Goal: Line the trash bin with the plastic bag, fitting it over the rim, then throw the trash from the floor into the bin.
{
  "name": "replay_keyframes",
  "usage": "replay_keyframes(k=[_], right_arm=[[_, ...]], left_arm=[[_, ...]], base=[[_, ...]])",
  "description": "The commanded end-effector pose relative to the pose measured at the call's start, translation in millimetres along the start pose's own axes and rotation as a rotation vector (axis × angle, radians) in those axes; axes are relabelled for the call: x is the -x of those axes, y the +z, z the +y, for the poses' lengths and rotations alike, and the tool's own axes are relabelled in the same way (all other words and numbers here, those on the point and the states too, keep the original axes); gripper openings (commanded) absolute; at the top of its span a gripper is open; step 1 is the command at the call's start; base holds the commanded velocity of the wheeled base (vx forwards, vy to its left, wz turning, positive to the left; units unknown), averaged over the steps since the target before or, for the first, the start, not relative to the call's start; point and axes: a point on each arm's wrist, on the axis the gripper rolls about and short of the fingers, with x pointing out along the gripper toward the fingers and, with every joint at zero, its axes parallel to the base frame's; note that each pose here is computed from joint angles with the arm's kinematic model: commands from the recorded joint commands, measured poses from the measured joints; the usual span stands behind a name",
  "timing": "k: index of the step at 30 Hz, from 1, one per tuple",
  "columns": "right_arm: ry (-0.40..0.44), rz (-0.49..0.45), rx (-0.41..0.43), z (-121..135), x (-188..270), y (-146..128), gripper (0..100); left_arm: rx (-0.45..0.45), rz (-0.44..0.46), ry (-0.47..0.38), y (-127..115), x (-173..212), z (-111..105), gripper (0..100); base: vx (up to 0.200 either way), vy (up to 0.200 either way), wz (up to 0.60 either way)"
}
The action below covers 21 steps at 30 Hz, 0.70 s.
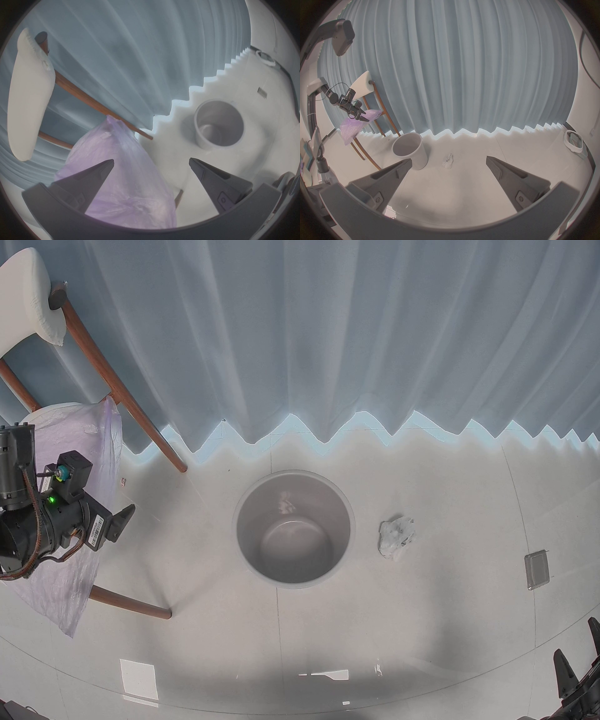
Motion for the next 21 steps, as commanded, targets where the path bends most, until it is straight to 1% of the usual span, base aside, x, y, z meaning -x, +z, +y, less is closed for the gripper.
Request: replay_keyframes(k=[1, 5, 11, 14, 16, 19, 21], right_arm=[[0.001, -0.001, 0.000, 0.0, 0.1, -5.3, 100], [0.001, -0.001, 0.000, 0.0, 0.1, -5.3, 100], [0.001, -0.001, 0.000, 0.0, 0.1, -5.3, 100], [0.001, -0.001, 0.000, 0.0, 0.1, -5.3, 100], [0.001, -0.001, 0.000, 0.0, 0.1, -5.3, 100], [0.001, -0.001, 0.000, 0.0, 0.1, -5.3, 100], [0.001, -0.001, 0.000, 0.0, 0.1, -5.3, 100]], left_arm=[[-0.056, 0.063, 0.046, -2.9, -9.2, -3.2, 100], [-0.071, 0.132, 0.122, -5.6, -15.6, -4.1, 100], [-0.099, 0.186, 0.107, -14.3, -25.9, -11.2, 100], [-0.104, 0.201, 0.111, -15.8, -29.8, -11.2, 100], [-0.127, 0.218, 0.115, -17.0, -34.2, -11.0, 100], [-0.130, 0.237, 0.147, -20.4, -39.7, -3.0, 100], [-0.131, 0.234, 0.161, -21.5, -42.8, -1.4, 100]], base=[[0.000, 0.000, 0.00], [0.000, 0.000, 0.00], [0.000, 0.000, 0.00], [0.000, 0.000, 0.00], [0.000, 0.000, 0.00], [0.000, 0.000, 0.00], [0.000, 0.000, 0.00]])
